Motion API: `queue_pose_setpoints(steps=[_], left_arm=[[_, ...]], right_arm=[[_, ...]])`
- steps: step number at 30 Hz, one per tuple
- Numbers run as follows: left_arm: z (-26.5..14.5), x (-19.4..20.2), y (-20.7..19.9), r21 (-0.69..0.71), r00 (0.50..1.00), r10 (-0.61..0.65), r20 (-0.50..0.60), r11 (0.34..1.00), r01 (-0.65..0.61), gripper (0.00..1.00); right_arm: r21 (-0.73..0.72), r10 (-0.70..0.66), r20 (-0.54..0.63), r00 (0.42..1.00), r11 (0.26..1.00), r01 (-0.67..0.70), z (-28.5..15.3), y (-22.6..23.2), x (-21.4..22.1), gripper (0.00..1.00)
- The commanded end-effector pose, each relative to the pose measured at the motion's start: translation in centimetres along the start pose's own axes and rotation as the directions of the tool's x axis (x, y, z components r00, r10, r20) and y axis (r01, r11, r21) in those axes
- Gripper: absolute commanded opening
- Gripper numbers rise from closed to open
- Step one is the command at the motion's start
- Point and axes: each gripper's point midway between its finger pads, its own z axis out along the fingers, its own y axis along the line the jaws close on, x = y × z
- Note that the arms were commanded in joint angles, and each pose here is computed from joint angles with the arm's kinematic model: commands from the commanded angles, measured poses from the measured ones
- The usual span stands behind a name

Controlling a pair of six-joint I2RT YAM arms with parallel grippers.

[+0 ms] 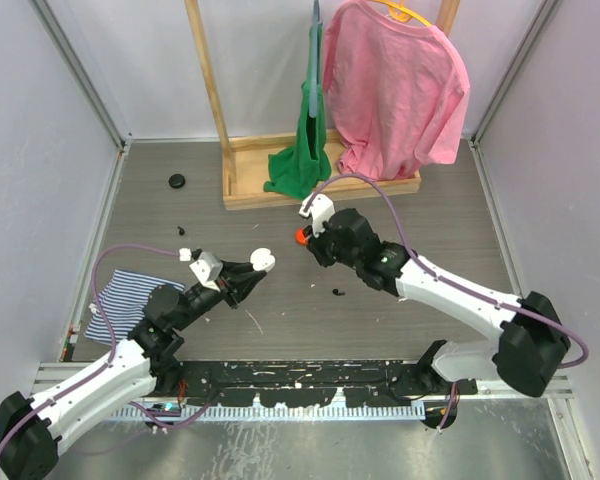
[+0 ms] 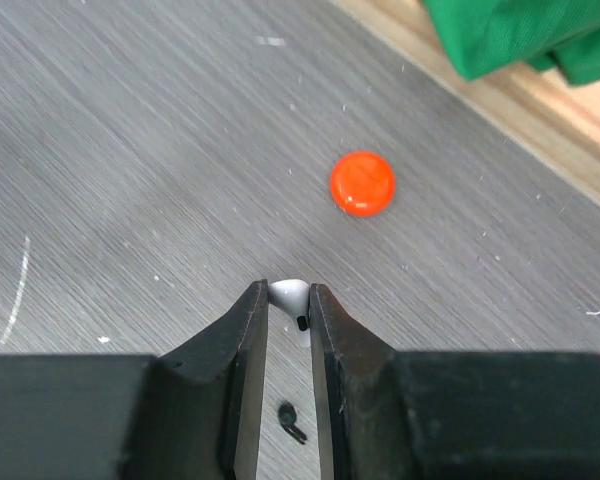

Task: Insert the wireless bluetooth earbuds into the charging case
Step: Pick up the earbud from the center of the board, then place the earbud in the charging case.

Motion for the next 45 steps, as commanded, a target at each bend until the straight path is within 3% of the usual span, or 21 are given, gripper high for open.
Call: queue_pose_setpoints(steps=[1,10,21,28,45], left_arm=[[0.4,-2.1,0.0,0.009,0.995,0.068,0.074,0.998,-0.069,0.06],[0.5,-1.8,-0.6,0.046,0.994,0.083,0.073,0.995,-0.086,0.06],[0.5,-2.1,-1.4,0.095,0.992,0.093,0.084,0.990,-0.101,0.06],[0.4,-2.2,-1.7,0.110,0.992,0.090,0.089,0.989,-0.099,0.06],[0.1,-2.7,-1.6,0.097,0.990,0.090,0.106,0.990,-0.100,0.06]], right_arm=[[0.083,0.073,0.237,0.969,0.992,-0.095,-2.6,0.6,-5.4,0.19],[-0.015,0.132,0.513,0.848,0.989,-0.144,-7.6,4.9,-10.1,0.19],[-0.159,0.159,0.642,0.750,0.985,-0.073,-9.5,10.7,-12.7,0.19],[-0.178,0.164,0.639,0.752,0.982,-0.063,-8.0,13.2,-12.6,0.19],[-0.084,0.120,0.561,0.819,0.993,-0.088,-5.6,13.4,-10.8,0.19]])
